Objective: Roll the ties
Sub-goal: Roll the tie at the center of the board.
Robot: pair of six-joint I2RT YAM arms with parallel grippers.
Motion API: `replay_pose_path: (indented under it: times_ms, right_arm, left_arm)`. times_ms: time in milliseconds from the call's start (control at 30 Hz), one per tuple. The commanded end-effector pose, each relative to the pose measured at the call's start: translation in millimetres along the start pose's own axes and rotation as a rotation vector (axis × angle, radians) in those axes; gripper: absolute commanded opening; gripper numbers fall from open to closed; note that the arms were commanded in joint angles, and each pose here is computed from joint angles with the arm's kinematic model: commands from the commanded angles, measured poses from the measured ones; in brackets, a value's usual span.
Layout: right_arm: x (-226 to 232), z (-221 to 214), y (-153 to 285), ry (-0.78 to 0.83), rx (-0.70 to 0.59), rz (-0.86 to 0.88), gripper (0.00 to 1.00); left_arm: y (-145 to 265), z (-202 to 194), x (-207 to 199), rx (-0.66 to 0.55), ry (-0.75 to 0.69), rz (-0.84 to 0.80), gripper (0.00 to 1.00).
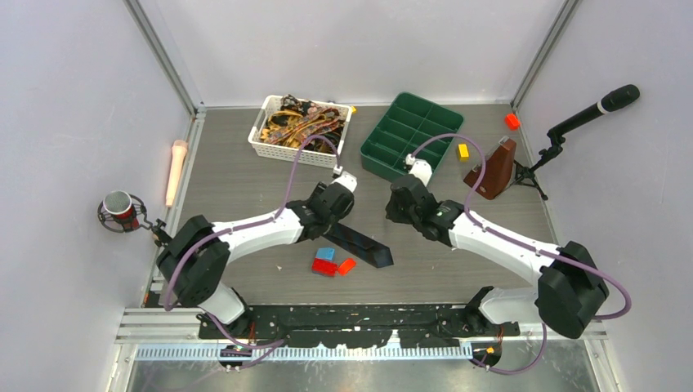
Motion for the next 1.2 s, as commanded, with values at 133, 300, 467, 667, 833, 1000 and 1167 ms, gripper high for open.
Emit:
replay_pose_path:
  times_ms: [133,300,467,667,833,1000,1167]
  right_arm:
    - [-19,12,8,-0.080,-0.058,-0.055,0.26]
    - [-23,11,8,-0.092,-0.056,-0.060,0.26]
    - [-26,12,10,-0.106,-0.062,-0.063,0.26]
    - [-29,10,11,-0.119,-0.064,-0.065,0.25]
    - [-31,8,11,-0.123,-0.062,-0.067,0.25]
    - [-31,7,10,-0.124,-0.058,-0.060,0.23]
    - [-29,6,8,-0.123,-0.052,-0.054,0.23]
  left_arm:
    - [4,10,-4,-0.062,-0.111,0.123,0.50]
    - [2,4,-8,-0.058,-0.162,0.150,0.49]
    - [3,1,-15,-0.058,-0.178,0.143,0.49]
    - [1,-6,-22,-0.054,-0.217,0.158,0.49]
    - [0,-10,-30,-0.047,-0.233,0.153,0.49]
    - [3,-12,-33,-0.045,-0.241,0.165,0.54]
    - [3,-13,-40,-0.037,-0.230,0.147,0.61]
Point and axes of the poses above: each gripper's point midway between its finger pads, its own y axis back along the fingers, its own x axis along the line the jaws close on, z = x × y, the point moved 1 cm from there along y, back along the fingers, and after that the axes turned 12 degrees about y, right-handed, at the moved point
